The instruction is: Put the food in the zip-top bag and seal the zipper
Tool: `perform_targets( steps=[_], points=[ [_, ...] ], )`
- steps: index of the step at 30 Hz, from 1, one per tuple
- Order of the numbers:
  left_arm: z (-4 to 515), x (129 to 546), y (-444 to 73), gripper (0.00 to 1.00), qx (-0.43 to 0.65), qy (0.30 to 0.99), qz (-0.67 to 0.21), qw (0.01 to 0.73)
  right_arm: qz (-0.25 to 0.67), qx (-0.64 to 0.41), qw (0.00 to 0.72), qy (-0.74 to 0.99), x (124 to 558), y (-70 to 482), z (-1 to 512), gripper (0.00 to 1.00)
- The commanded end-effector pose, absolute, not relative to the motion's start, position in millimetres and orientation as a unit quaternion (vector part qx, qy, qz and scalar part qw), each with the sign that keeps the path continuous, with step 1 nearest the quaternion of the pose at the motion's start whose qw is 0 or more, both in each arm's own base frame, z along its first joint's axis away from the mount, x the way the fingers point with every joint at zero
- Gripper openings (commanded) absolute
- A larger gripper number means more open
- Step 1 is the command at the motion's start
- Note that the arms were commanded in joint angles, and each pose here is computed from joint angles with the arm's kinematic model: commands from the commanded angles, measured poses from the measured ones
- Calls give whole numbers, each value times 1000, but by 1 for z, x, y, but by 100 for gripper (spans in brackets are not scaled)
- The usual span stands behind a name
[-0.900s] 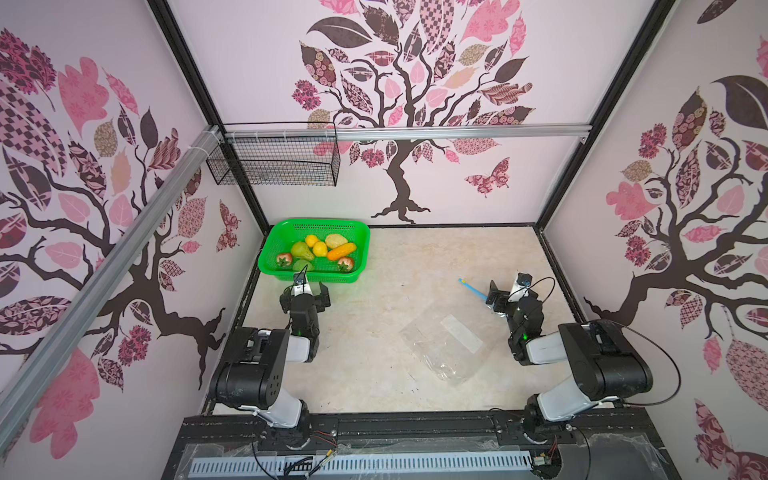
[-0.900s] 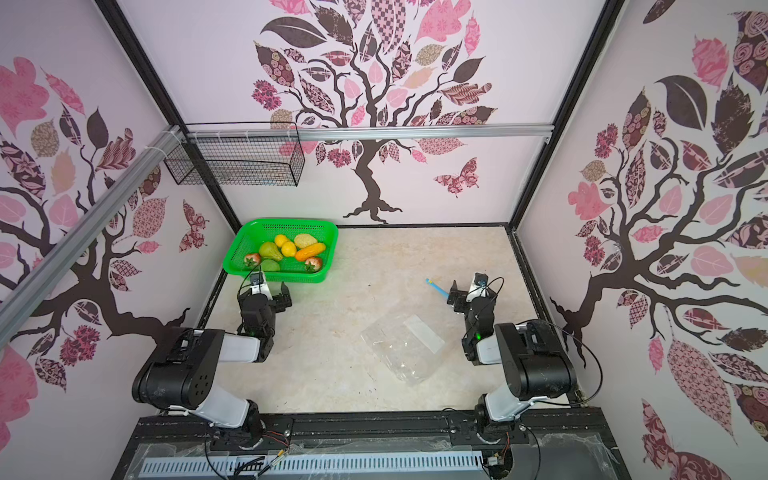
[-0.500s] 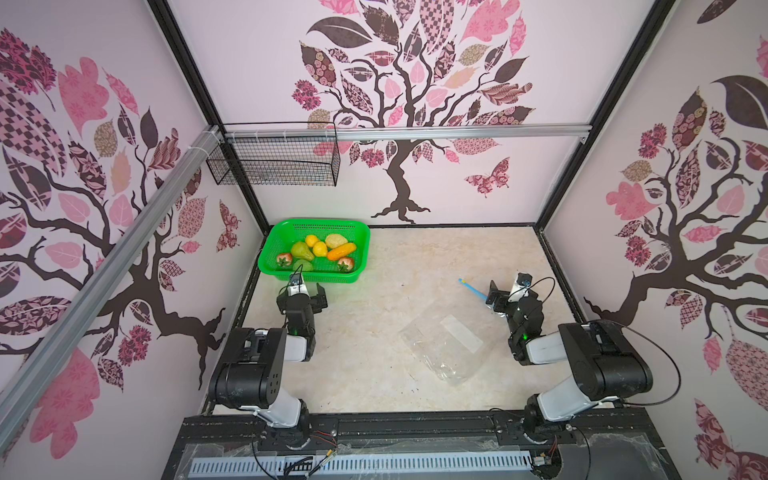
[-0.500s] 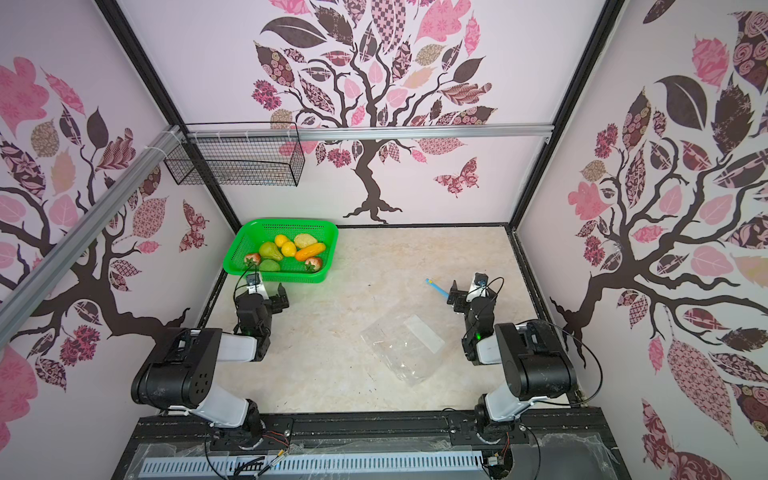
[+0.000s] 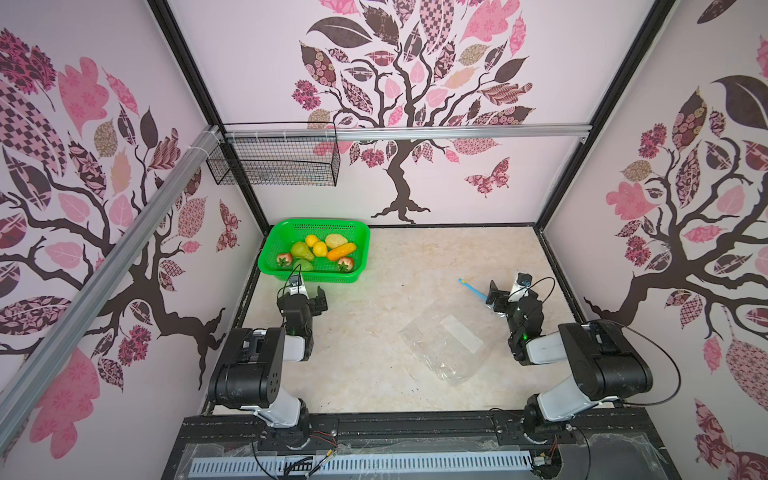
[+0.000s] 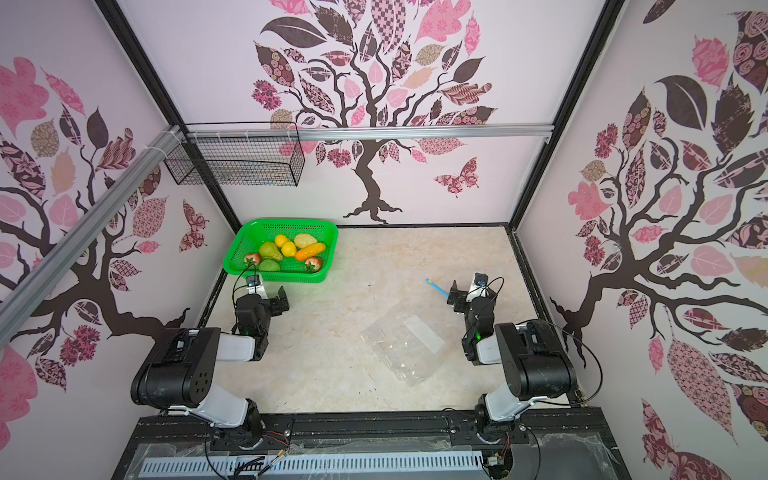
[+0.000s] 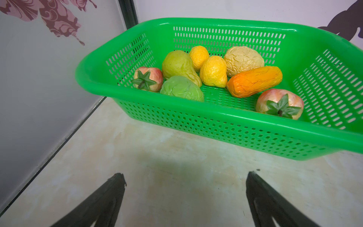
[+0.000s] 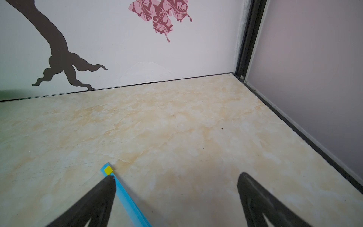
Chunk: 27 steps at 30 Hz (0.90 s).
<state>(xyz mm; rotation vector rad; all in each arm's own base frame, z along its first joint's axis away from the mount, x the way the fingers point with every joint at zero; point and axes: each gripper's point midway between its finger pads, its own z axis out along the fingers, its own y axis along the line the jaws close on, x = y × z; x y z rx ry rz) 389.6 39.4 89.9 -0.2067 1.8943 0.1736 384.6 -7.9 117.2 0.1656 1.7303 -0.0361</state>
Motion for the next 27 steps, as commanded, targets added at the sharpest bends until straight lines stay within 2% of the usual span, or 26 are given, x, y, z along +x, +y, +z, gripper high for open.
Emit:
perform_targets(
  steps=[1, 9, 12, 16, 22, 27],
  points=[
    [101, 397, 39, 98, -90, 801, 68, 588, -15, 72, 641, 764, 386, -8, 114, 99],
    [115, 399, 36, 99, -89, 788, 86, 603, -16, 71, 645, 761, 385, -8, 116, 100],
    [132, 403, 21, 99, -55, 816, 88, 569, -24, 79, 639, 765, 387, -11, 126, 99],
    [165, 405, 24, 99, -93, 827, 89, 548, -39, 115, 608, 784, 397, -22, 145, 99],
    [200, 406, 6, 99, -142, 852, 10, 503, 31, 156, 489, 858, 405, -3, 135, 100],
    [211, 411, -39, 99, -112, 859, -79, 493, 74, 162, 411, 894, 403, 14, 124, 100]
  ],
)
